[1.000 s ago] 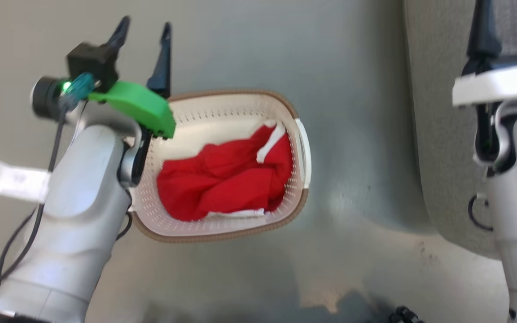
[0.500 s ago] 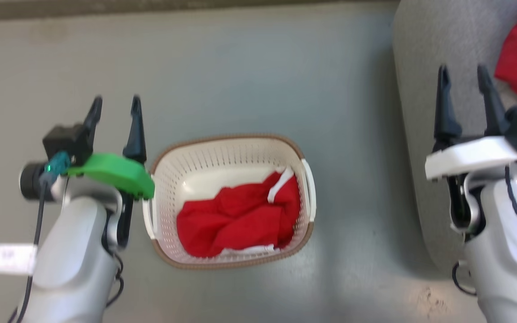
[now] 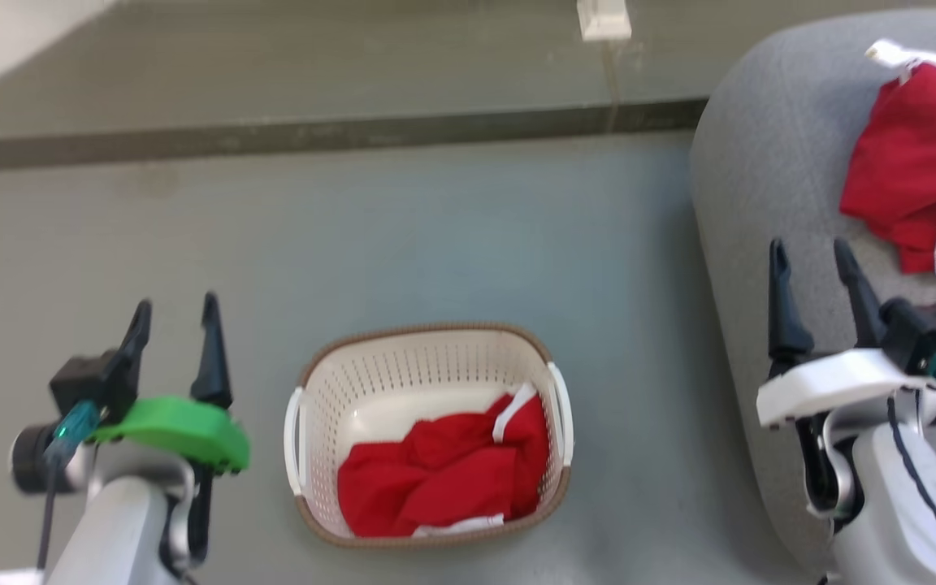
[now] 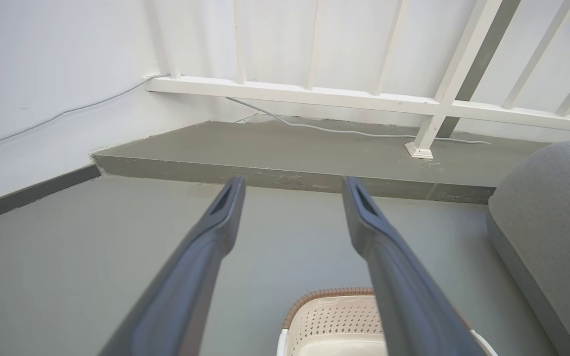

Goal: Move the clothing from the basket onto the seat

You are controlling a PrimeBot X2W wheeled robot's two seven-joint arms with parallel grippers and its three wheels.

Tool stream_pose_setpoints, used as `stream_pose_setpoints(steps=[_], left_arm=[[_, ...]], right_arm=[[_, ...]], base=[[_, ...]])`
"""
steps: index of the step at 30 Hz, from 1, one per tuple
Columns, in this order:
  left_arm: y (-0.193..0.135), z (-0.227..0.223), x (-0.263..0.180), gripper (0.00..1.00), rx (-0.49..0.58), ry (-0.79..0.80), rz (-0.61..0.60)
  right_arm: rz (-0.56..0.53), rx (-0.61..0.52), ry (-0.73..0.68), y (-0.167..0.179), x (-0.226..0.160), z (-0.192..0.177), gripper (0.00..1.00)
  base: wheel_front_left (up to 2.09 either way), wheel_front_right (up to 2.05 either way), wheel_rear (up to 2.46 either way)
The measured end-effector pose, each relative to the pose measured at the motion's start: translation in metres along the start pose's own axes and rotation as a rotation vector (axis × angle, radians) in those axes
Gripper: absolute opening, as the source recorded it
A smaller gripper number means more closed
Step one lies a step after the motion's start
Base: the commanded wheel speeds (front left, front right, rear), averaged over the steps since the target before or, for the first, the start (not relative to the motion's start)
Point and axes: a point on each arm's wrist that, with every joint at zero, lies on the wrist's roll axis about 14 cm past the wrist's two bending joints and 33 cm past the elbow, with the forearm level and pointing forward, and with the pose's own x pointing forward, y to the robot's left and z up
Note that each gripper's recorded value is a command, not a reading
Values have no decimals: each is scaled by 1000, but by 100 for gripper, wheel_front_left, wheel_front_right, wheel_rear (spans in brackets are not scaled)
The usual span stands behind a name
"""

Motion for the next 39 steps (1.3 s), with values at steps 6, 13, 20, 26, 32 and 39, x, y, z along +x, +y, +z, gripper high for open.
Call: stream_pose_setpoints(steps=[6,13,20,26,32,39], left_arm=[[8,9,-26,100,9,-27,22],[4,20,-46,100,1,-65,15],[3,25,-62,100,1,-86,19],[4,27,-72,100,-4,-95,21],[1,28,-78,100,17,-101,12],[0,27,-83,100,15,-102,9]], right_arm=[[-5,9,-24,0,-20,10,100],[-17,15,-53,-3,-38,20,100],[-21,17,-73,-5,-50,26,100],[-18,19,-93,-4,-54,33,100],[-16,20,-98,-4,-58,35,100],[-14,19,-103,-3,-59,37,100]], base=[[0,0,0],[0,0,0],[0,0,0],[0,0,0],[0,0,0],[0,0,0]])
